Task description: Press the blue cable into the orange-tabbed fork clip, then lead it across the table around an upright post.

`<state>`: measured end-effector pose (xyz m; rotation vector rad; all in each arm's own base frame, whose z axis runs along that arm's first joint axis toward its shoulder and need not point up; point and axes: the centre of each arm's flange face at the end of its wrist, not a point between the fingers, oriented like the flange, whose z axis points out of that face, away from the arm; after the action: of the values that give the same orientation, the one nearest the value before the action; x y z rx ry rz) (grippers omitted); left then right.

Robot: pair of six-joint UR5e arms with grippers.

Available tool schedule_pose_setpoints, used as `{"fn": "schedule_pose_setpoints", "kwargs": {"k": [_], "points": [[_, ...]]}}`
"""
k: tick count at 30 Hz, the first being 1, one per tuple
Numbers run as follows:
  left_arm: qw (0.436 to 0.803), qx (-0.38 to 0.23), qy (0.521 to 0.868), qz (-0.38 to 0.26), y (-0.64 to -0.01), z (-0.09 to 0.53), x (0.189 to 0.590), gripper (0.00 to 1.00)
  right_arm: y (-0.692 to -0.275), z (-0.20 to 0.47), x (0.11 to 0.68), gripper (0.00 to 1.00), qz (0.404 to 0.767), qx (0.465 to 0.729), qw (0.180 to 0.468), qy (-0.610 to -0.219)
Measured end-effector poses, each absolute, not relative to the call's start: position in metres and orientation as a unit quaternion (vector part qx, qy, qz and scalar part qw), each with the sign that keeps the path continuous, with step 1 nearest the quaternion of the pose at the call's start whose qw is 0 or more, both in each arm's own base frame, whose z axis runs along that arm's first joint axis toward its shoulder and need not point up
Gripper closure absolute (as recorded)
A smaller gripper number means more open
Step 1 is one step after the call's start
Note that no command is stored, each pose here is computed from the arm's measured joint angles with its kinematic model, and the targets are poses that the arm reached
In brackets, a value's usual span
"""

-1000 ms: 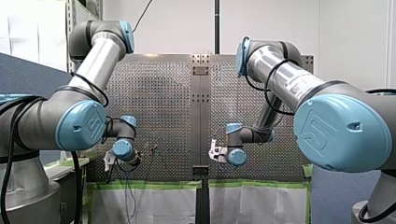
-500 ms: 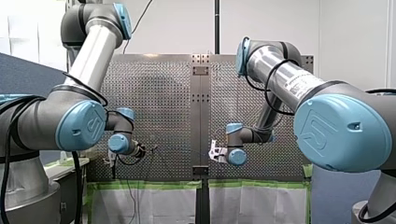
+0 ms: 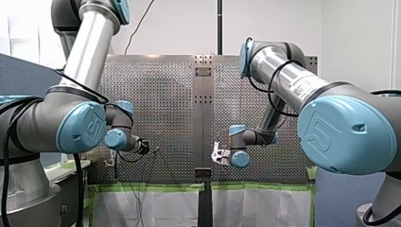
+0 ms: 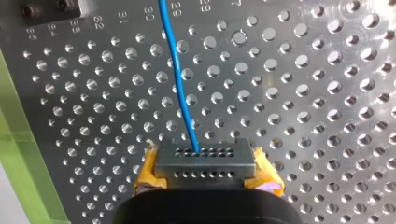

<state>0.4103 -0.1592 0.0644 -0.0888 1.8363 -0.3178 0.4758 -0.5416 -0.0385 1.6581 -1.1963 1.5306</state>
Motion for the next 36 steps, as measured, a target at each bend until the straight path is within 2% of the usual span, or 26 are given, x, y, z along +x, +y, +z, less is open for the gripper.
{"fn": "schedule_pose_setpoints", "kwargs": {"k": [5,13,26,36], "points": [[0.607,-0.032,0.786,-0.112,-0.158,0.068,0.413,0.0,-0.542,-0.039,0.476,1.0,0.574,0.621,0.29,-0.448],[0.604,-0.022,0.793,-0.071,-0.156,0.054,0.417,0.0,-0.541,-0.039,0.476,1.0,0.574,0.622,0.289,-0.448],[0.61,-0.011,0.788,-0.081,-0.166,0.054,0.42,0.0,-0.542,-0.039,0.476,1.0,0.576,0.62,0.289,-0.448],[0.6,0.009,0.795,-0.083,-0.176,0.027,0.425,0.0,-0.541,-0.04,0.476,1.0,0.576,0.621,0.286,-0.448]]}}
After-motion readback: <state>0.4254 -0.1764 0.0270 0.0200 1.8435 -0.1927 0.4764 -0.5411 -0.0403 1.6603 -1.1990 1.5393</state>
